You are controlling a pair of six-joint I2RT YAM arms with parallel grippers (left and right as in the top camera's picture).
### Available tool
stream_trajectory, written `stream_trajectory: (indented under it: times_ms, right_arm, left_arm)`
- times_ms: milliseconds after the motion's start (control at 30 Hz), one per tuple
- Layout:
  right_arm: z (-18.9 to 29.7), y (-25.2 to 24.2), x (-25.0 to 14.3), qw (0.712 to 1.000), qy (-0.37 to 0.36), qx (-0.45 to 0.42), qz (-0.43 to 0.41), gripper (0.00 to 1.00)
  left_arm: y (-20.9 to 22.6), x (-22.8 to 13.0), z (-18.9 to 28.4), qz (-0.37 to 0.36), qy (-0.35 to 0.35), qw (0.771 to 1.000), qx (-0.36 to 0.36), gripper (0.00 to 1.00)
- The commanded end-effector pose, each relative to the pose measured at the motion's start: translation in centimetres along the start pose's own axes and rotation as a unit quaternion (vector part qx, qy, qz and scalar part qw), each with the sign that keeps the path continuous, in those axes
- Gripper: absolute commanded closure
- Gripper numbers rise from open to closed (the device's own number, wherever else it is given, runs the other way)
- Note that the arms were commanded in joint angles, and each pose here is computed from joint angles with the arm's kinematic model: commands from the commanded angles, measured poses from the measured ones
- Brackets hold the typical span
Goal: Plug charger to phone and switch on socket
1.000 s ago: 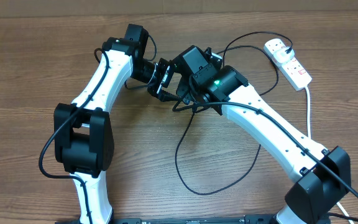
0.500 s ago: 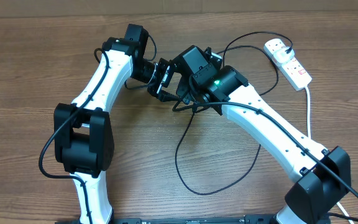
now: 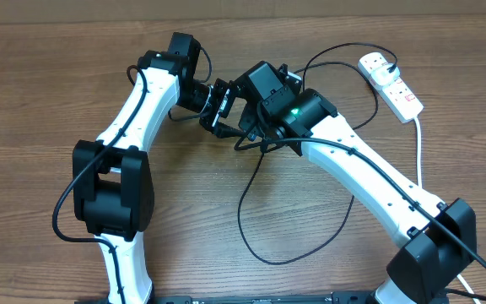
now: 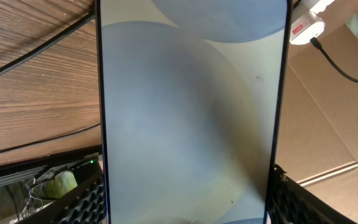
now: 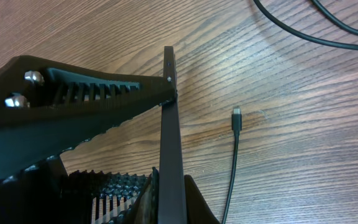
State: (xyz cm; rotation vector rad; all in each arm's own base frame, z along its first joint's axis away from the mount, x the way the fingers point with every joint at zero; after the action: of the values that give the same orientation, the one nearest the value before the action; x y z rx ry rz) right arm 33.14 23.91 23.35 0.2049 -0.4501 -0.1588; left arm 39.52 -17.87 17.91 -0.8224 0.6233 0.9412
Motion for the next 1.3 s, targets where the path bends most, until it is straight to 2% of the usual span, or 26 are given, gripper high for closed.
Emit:
stream_trajectory:
  times_ms: [0, 67, 100, 167, 367, 467, 533, 633, 700, 800, 867, 1033, 1133, 1267]
  right_arm:
    - [0.7, 0.6, 0.5, 1.0, -0.008, 0.012, 0.009, 0.96]
    - [0.7, 0.6, 0.4, 1.0, -0.007, 0.011, 0.01, 0.96]
    - [0.7, 0.6, 0.4, 1.0, -0.008, 0.011, 0.013, 0.96]
    - [0.7, 0.6, 0.5, 1.0, -0.01, 0.011, 0.019, 0.96]
    - [0.7, 0.1, 1.0, 0.999, -0.035, -0.013, 0.015, 0.96]
    - [0.7, -0.3, 1.8, 0.999, -0.05, -0.02, -0.004, 0.96]
    - [0.6, -1.0, 2.6, 0.997, -0.058, -0.02, -0.05, 0.96]
    - [0.3, -2.4, 3.9, 0.983, -0.055, -0.01, -0.177, 0.96]
    - [0.1, -2.9, 4.3, 0.963, -0.024, 0.015, -0.269, 0.96]
    - [0.1, -2.8, 5.0, 0.938, 0.033, 0.076, -0.335, 0.96]
    - [0.4, -2.0, 5.5, 0.932, 0.058, 0.122, -0.336, 0.96]
    - [1.4, 0.4, 6.2, 0.915, 0.101, 0.222, -0.321, 0.96]
    - [1.4, 0.7, 5.7, 0.901, 0.125, 0.219, -0.354, 0.96]
    - [1.3, 0.4, 5.2, 0.89, 0.137, 0.199, -0.386, 0.96]
  left_arm:
    - [-1.2, -1.2, 0.7, -0.032, 0.012, 0.999, -0.021, 0.26]
    - [-1.5, -1.2, 0.7, -0.054, 0.01, 0.998, -0.027, 0.19]
    - [-1.8, -1.0, 0.7, -0.073, 0.004, 0.997, -0.032, 0.09]
    - [-2.0, -0.6, 0.9, -0.095, -0.009, 0.995, -0.038, 0.03]
    - [-2.3, 1.5, 3.4, -0.18, -0.046, 0.981, -0.06, 0.0]
    - [-2.1, 2.1, 5.9, -0.24, -0.031, 0.966, -0.09, 0.0]
    - [-2.0, 2.0, 7.5, -0.28, -0.01, 0.953, -0.118, 0.03]
    - [-1.6, 2.1, 9.2, -0.309, -0.01, 0.941, -0.137, 0.06]
    - [-1.2, 2.3, 9.5, -0.295, -0.01, 0.946, -0.134, 0.11]
    - [-0.9, 2.2, 9.4, -0.257, -0.001, 0.958, -0.128, 0.15]
    - [-0.9, 2.0, 9.1, -0.234, 0.005, 0.964, -0.126, 0.16]
    - [-1.1, 1.3, 8.1, -0.131, 0.026, 0.984, -0.114, 0.28]
    - [-1.1, 1.0, 7.6, -0.077, 0.035, 0.991, -0.107, 0.34]
    - [-1.5, 1.0, 7.6, -0.049, 0.037, 0.992, -0.111, 0.37]
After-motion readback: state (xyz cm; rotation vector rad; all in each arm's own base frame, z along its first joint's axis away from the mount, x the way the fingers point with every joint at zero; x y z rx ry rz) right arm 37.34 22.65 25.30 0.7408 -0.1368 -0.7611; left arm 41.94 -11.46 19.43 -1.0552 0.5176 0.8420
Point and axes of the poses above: each gripper's point midway between its finger pads, its own z axis back along the fingers, its own y axis along the line the jaws close on, x = y × z, the point moved 7 cm from there along z, back along the fingers, and after that the axes turned 12 degrees about z, right-handed, at the moved point
